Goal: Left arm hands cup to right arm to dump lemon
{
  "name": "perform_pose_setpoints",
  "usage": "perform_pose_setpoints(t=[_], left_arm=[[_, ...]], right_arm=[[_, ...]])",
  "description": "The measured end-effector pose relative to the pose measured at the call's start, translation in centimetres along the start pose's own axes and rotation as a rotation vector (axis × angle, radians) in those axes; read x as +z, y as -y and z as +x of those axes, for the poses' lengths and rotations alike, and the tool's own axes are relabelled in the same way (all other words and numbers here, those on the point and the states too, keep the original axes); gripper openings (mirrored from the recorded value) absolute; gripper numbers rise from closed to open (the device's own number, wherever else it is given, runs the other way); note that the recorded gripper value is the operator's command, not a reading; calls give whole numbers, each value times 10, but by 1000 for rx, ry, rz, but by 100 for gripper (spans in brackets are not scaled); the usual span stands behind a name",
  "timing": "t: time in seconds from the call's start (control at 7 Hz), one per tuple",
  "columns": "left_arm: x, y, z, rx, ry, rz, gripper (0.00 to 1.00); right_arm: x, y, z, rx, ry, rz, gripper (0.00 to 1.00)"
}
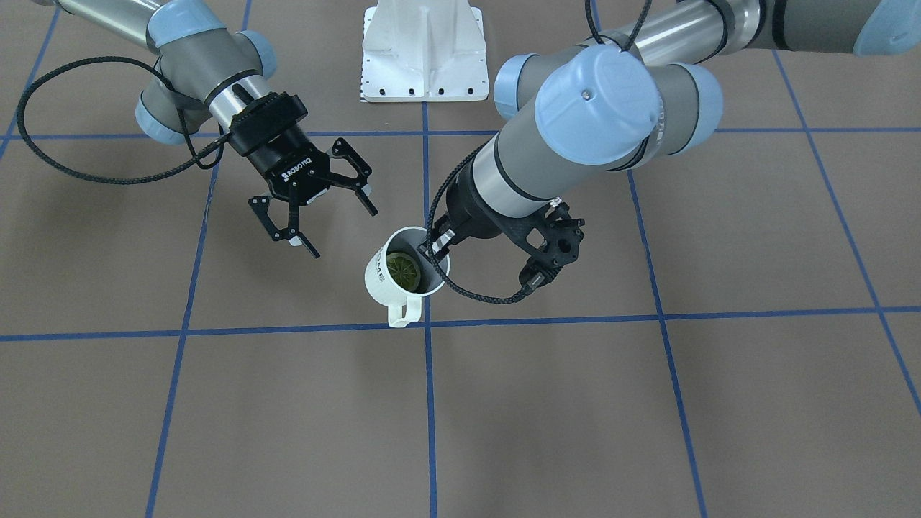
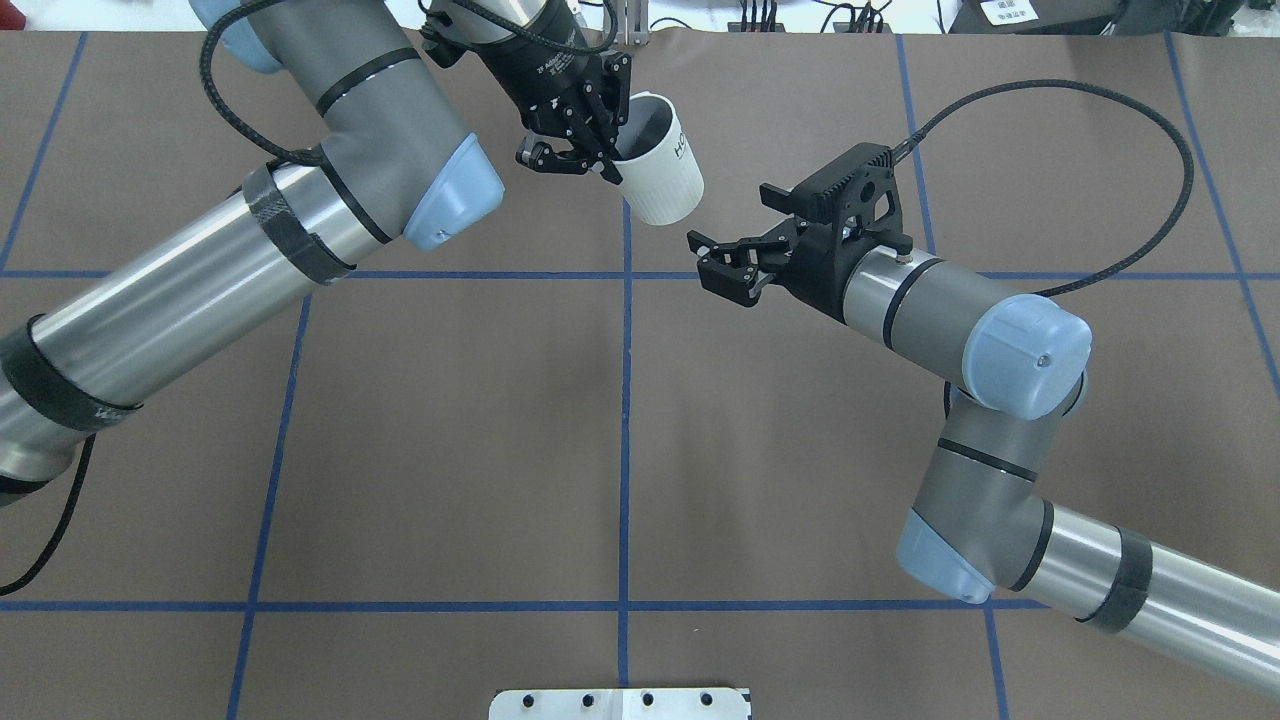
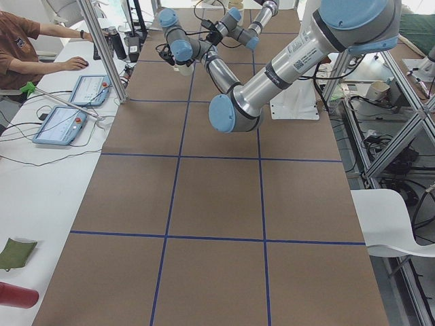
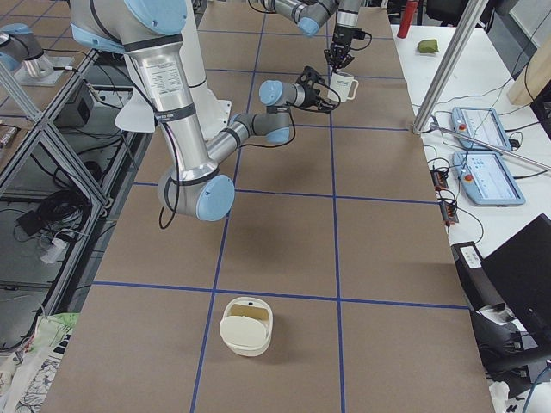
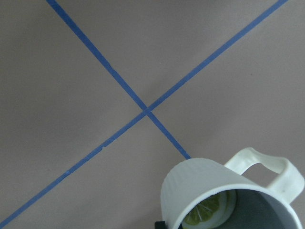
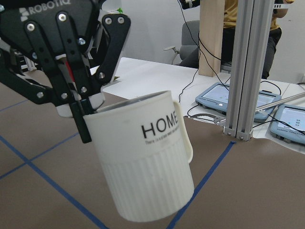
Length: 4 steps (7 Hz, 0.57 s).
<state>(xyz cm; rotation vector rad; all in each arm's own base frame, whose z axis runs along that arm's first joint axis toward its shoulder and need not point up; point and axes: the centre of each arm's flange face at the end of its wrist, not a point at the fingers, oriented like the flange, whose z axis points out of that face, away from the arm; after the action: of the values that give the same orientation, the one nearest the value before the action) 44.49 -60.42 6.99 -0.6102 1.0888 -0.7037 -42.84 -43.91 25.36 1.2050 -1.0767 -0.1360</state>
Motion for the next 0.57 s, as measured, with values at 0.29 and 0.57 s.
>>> perform_pose_setpoints(t=[0.29,0.57], left_arm=[[10,-15,4,12,10,-12,0],[18,-26,4,23,18,-23,0]], right_arm=[[1,-2,-3,-4,-8,0,100],[2,-3,-2,-5,-13,-1,100]])
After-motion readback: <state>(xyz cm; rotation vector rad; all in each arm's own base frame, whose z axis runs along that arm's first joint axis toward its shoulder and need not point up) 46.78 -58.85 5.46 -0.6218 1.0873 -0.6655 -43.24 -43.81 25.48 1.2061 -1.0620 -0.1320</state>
